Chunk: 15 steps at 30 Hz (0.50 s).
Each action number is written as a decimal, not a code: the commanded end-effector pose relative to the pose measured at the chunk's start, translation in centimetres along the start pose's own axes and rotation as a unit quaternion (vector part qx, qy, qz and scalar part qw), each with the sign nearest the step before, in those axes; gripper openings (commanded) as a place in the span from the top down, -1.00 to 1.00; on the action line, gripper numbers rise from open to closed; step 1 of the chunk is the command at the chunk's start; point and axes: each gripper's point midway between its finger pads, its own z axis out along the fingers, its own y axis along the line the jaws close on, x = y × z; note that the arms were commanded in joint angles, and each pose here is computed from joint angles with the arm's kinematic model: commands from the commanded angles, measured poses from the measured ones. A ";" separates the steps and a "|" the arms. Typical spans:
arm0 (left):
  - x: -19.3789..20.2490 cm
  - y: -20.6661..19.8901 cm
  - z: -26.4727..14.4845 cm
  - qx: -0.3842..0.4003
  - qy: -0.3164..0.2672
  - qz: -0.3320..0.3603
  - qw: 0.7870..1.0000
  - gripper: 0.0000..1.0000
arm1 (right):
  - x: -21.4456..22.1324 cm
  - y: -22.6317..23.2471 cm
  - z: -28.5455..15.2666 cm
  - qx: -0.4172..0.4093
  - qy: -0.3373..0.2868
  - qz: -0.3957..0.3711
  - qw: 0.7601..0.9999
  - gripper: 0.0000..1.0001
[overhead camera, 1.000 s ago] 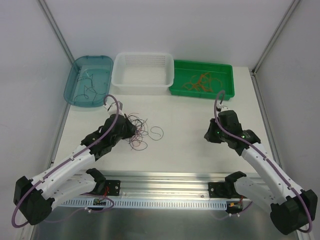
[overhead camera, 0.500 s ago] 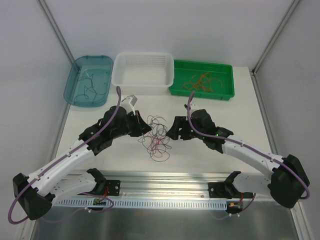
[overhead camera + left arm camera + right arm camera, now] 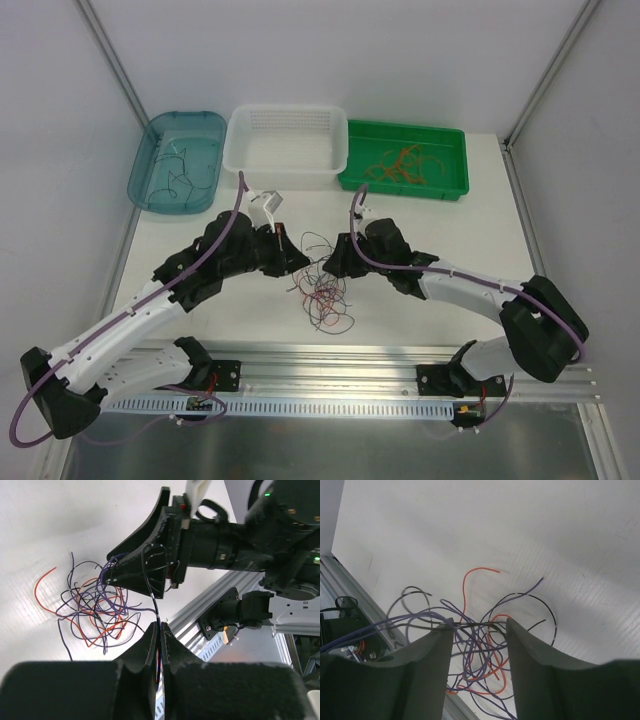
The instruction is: Untangle the cables
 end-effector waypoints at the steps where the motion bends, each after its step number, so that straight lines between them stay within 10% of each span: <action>1: -2.8 -2.7 -2.2 0.034 -0.044 0.036 0.998 1.00 | 0.2 0.4 0.7 -0.017 0.005 -0.007 1.000 0.06; 8: -5.9 -2.0 -4.6 -0.022 -0.096 0.081 0.992 1.00 | 2.1 -2.4 0.0 0.043 0.026 0.001 0.999 0.98; 15: -7.6 4.4 -7.1 -0.194 -0.132 0.099 0.967 0.99 | -0.8 -11.2 -9.5 0.241 -0.016 0.022 0.970 0.99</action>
